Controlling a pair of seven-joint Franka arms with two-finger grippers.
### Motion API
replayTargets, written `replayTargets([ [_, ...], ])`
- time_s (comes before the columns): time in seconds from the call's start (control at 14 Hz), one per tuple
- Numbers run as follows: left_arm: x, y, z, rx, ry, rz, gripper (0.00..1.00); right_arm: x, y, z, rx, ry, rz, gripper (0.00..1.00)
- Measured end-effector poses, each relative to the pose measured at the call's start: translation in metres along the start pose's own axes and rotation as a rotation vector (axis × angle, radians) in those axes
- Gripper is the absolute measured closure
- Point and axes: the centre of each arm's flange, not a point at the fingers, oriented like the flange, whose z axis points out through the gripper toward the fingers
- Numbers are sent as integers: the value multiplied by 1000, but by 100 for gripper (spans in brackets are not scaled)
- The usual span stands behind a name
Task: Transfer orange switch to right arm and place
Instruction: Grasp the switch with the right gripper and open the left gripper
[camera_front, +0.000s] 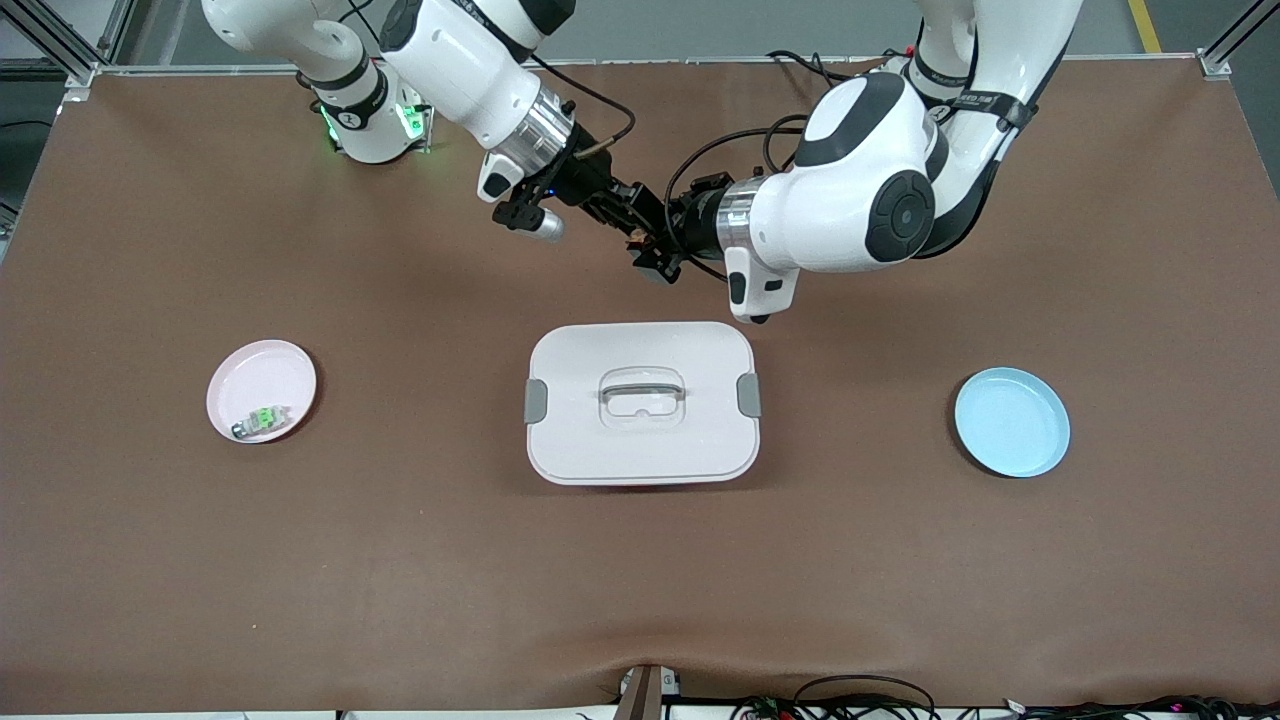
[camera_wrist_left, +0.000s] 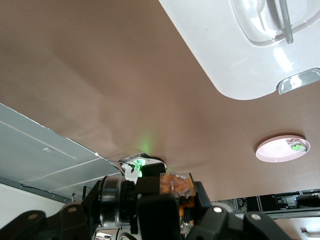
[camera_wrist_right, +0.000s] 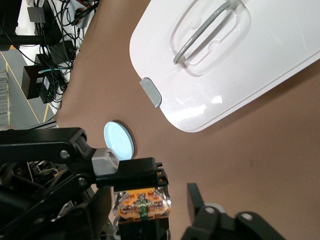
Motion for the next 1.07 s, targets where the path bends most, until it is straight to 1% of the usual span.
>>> replayTargets([
  [0.14, 0, 0, 1, 1, -1, 0, 28, 1, -1, -1, 3, 1, 0, 57],
  [0.43, 0, 0, 1, 1, -1, 0, 28, 1, -2, -1, 3, 0, -5, 59],
  [1.07, 0, 0, 1, 1, -1, 0, 28, 1, -2, -1, 2, 0, -4, 59],
])
